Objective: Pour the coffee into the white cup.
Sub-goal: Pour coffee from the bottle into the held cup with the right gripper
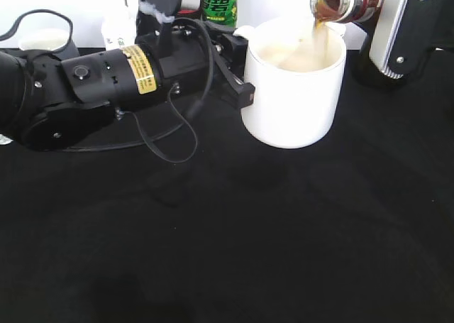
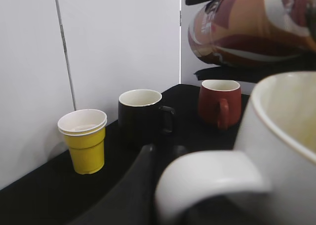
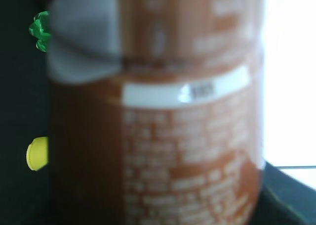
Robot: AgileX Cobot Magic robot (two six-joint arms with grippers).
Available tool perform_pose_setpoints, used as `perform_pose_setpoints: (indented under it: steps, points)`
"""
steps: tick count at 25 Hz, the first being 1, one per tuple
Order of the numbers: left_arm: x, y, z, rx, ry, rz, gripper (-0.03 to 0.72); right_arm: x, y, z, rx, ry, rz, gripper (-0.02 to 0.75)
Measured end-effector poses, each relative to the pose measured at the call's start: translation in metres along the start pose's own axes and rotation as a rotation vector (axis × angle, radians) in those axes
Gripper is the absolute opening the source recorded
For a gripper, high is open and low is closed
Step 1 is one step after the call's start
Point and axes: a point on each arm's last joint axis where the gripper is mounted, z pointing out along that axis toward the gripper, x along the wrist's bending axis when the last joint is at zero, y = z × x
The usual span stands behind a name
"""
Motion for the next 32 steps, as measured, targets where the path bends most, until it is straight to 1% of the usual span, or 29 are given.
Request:
perform_pose_setpoints:
  steps: [8,11,28,30,32]
  points:
    - [0.0,0.0,0.0,0.0,0.0,0.0,0.064,-0.0002,0.0,0.0,0.0,-0.002,-0.03,0.517]
    - [0.0,-0.0001,0.0,0.001,0.0,0.0,0.064,-0.002,-0.0019,0.0,0.021,-0.021,0.012,0.517]
    - [0.0005,-0.0014,0.0,0.015,0.005,0.001,0.064,-0.0026,-0.0024,0.0,0.029,-0.025,-0.154,0.517]
    - [-0.0003,-0.0017,0.0,0.019,-0.003,-0.014,0.064,-0.0026,-0.0024,0.0,0.029,-0.025,-0.162,0.517]
    - [-0.0017,-0.0023,0.0,0.026,-0.019,-0.004,0.064,-0.0027,-0.0023,0.0,0.029,-0.026,-0.181,0.517]
